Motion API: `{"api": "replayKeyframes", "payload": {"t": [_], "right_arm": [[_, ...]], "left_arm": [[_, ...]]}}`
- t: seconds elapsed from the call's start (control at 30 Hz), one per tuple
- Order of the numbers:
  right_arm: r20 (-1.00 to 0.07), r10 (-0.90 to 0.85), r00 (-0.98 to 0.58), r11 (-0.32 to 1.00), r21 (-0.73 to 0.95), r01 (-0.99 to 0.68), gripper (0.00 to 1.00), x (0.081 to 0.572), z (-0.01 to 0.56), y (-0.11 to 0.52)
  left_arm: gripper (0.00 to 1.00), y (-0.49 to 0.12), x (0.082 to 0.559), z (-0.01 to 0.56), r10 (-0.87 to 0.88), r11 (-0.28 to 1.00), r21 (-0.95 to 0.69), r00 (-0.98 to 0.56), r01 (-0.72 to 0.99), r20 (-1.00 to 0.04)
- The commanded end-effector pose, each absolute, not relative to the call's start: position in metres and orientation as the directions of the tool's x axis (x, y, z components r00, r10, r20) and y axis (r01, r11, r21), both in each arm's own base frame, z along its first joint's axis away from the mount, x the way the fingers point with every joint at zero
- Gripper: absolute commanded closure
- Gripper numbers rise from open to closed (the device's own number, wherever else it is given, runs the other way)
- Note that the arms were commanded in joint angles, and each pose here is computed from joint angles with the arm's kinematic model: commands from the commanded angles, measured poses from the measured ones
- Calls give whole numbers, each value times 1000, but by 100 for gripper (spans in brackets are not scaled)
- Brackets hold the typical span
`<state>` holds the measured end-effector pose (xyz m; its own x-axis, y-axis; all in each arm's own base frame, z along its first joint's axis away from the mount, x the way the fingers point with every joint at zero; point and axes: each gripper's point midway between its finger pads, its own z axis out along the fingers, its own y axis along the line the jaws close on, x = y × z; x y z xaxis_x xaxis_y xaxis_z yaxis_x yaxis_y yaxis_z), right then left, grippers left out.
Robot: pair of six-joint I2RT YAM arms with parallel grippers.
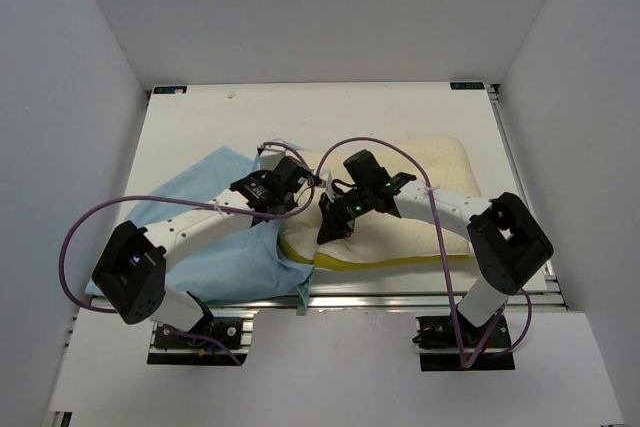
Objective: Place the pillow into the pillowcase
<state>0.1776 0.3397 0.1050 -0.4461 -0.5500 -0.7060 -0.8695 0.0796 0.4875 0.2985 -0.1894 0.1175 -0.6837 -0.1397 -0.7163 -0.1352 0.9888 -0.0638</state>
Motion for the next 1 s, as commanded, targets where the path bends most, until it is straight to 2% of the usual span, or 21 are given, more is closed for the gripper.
{"api": "replayKeyframes", "payload": {"t": [0.0,0.07,0.2,0.3,0.57,0.67,0.77,0.8,0.83,0.87,0.9,0.97], "right_arm": [[-742,-515,-429,38,480,-876,100,176,120,344],[-742,-514,-431,38,482,-875,100,176,121,344],[-746,-510,-428,34,480,-877,100,176,123,344],[-742,-513,-432,36,484,-874,100,176,122,344],[-745,-506,-436,32,488,-872,99,178,125,346],[-744,-503,-440,34,492,-870,95,182,128,346],[-748,-499,-437,29,490,-871,85,185,133,346],[-749,-500,-435,24,490,-872,78,185,135,346],[-760,-493,-424,17,479,-878,63,187,141,347],[-755,-495,-430,26,482,-876,56,189,143,342],[-768,-485,-419,24,467,-884,45,193,150,340],[-800,-438,-410,42,438,-898,36,208,174,329]], "left_arm": [[73,-191,297,118,-148,989,-89,-681,-121,-717],[77,-189,295,114,-146,989,-87,-686,-120,-713],[92,-193,294,117,-153,988,-113,-687,-103,-711],[99,-201,296,132,-167,985,-154,-678,-80,-715],[100,-213,293,180,-228,959,-282,-638,-18,-736],[100,-218,288,196,-249,942,-334,-631,16,-734],[100,-216,284,207,-264,933,-358,-619,29,-740],[100,-216,282,207,-263,933,-359,-622,32,-738],[100,-215,282,208,-267,932,-362,-618,30,-739],[100,-215,281,207,-263,933,-359,-621,31,-738],[100,-214,281,205,-261,934,-356,-624,31,-736],[100,-214,279,199,-258,936,-352,-633,25,-730]]}}
